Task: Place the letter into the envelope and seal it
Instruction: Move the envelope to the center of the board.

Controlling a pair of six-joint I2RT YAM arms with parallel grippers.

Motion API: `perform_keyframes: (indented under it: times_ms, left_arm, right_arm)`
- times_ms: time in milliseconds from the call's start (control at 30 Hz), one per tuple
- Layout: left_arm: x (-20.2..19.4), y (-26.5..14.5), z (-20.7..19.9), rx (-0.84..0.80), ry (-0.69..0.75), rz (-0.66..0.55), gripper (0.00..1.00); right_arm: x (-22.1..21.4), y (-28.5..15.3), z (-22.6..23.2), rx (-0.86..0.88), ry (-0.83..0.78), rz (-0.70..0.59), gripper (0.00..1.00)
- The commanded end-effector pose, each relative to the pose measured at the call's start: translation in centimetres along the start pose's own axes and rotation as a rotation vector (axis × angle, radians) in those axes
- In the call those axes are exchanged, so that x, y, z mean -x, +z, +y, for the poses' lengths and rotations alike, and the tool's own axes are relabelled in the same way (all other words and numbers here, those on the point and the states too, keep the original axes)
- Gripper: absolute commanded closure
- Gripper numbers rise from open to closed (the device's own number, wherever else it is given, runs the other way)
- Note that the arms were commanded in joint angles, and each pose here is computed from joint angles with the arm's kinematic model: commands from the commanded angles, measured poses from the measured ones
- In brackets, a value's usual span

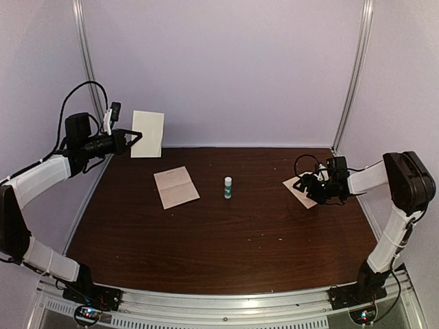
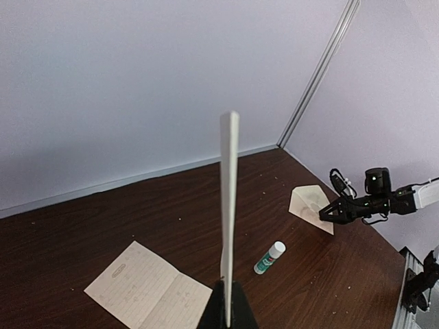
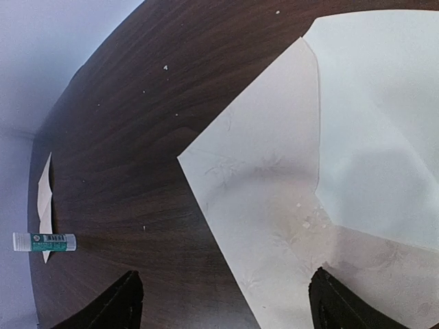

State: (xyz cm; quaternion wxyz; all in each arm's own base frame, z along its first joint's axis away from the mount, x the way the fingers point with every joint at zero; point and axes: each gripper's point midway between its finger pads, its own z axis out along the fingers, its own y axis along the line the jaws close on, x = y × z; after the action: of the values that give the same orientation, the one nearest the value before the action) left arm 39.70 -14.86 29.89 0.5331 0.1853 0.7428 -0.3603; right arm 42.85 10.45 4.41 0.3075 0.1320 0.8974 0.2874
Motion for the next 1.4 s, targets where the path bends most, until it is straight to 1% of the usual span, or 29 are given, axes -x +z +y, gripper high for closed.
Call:
perform_keyframes:
  times_ms: [0,267,400,500,633,700,800,900,1033,1167,1367]
  left_arm:
    - [2.0,-0.2,-0.9,-0.028,0.05,-0.046,1.0]
    - [2.2,-0.3,-1.2,-0.037,0.05,-0.052,1.0]
    - [2.1,-0.3,-1.2,-0.039,0.049,-0.052,1.0]
    - [2.1,-0.3,-1.2,-0.04,0.048,-0.052,1.0]
    - [2.2,-0.4,-1.3,-0.037,0.053,-0.056,1.0]
    - [2.2,-0.4,-1.2,-0.033,0.054,-0.056,1.0]
    - [2.1,-0.4,-1.0,-0.028,0.053,-0.055,1.0]
    - [2.1,-0.3,-1.0,-0.028,0.05,-0.053,1.0]
    - [2.1,-0.4,-1.0,-0.026,0.053,-0.055,1.0]
    - [2.1,-0.4,-1.1,-0.027,0.052,-0.054,1.0]
    - [2.1,-0.4,-1.1,-0.03,0.052,-0.053,1.0]
  right_arm:
    - [-5.6,-0.6,-1.4,-0.055,0.123,0.148,0.15]
    - [-12.3,-2.4,1.7,-0.016,0.174,0.267,0.16]
    - [-15.7,-3.4,4.7,0.028,0.181,0.321,0.16]
    - [-17.5,-4.0,7.2,0.082,0.203,0.352,0.16]
    - [-18.7,-4.8,9.8,0.137,0.187,0.374,0.16]
    - [-17.9,-5.3,10.6,0.136,0.156,0.354,0.16]
    - [-15.1,-6.1,12.6,0.141,0.069,0.291,0.16]
    - [-12.7,-6.7,13.1,0.073,-0.042,0.238,0.15]
    - [-11.0,-6.4,11.2,-0.094,-0.173,0.204,0.15]
    - [-10.4,-5.7,9.4,-0.198,-0.252,0.195,0.14]
    - [-11.1,-4.3,7.9,-0.239,-0.31,0.216,0.13]
